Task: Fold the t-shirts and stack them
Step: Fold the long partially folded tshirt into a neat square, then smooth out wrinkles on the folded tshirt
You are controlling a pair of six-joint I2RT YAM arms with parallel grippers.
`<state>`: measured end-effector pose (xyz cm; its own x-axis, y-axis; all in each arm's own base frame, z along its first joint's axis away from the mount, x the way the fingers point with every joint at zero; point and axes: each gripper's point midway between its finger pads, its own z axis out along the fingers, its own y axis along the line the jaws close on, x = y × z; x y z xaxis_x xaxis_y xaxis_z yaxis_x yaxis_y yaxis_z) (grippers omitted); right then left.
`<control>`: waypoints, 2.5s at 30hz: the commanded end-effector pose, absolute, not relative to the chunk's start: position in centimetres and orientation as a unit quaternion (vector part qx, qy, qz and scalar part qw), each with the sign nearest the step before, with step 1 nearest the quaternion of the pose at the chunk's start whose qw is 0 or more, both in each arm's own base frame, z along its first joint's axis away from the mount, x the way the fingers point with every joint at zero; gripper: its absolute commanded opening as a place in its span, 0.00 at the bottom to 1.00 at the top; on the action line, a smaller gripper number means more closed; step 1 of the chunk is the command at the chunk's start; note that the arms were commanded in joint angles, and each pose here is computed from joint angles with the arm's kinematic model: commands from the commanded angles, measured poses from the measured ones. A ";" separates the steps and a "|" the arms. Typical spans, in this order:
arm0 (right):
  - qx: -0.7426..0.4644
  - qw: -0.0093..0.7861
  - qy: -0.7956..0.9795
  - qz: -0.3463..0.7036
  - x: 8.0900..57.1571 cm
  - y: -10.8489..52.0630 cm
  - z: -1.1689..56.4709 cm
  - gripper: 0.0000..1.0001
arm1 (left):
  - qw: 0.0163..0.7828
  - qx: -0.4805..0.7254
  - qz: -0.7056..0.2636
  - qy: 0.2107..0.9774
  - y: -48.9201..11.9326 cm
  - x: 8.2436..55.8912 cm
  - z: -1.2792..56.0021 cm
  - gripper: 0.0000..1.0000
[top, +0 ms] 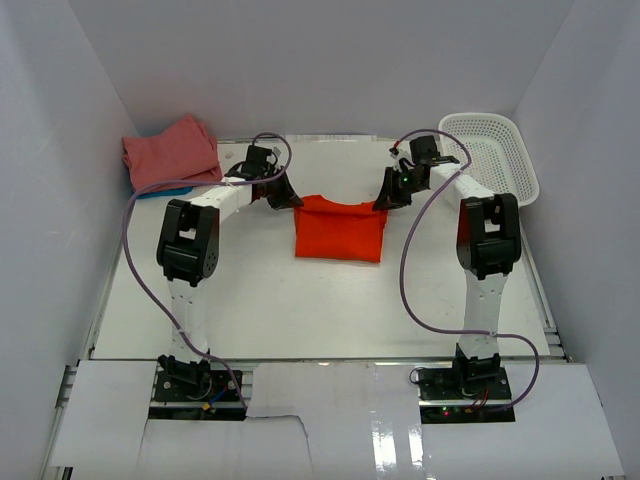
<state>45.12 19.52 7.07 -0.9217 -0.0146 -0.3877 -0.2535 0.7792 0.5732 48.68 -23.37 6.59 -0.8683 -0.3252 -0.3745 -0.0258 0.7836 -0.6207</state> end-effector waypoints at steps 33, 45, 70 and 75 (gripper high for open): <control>-0.095 0.350 0.883 0.298 48.8 17.9 15.9 0.53 | 0.435 -0.116 -0.344 0.824 -21.4 51.6 21.6 0.63; -0.148 0.352 0.859 0.342 40.4 18.7 17.7 0.55 | 0.393 -0.018 -0.417 0.819 -25.5 39.9 22.0 0.62; -0.168 0.329 0.838 0.401 39.1 23.4 16.8 0.52 | 0.315 0.040 -0.468 0.825 -32.0 36.0 16.9 0.54; -0.158 0.313 0.840 0.414 39.9 24.0 15.3 0.32 | 0.296 0.039 -0.456 0.838 -31.7 35.4 14.2 0.46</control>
<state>38.63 22.99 13.87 -0.7759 -0.0326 -0.6300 -0.4970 0.6466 0.5787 35.30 -31.74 14.13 -0.8306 -0.2040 -0.5182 0.3147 0.5957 -0.7390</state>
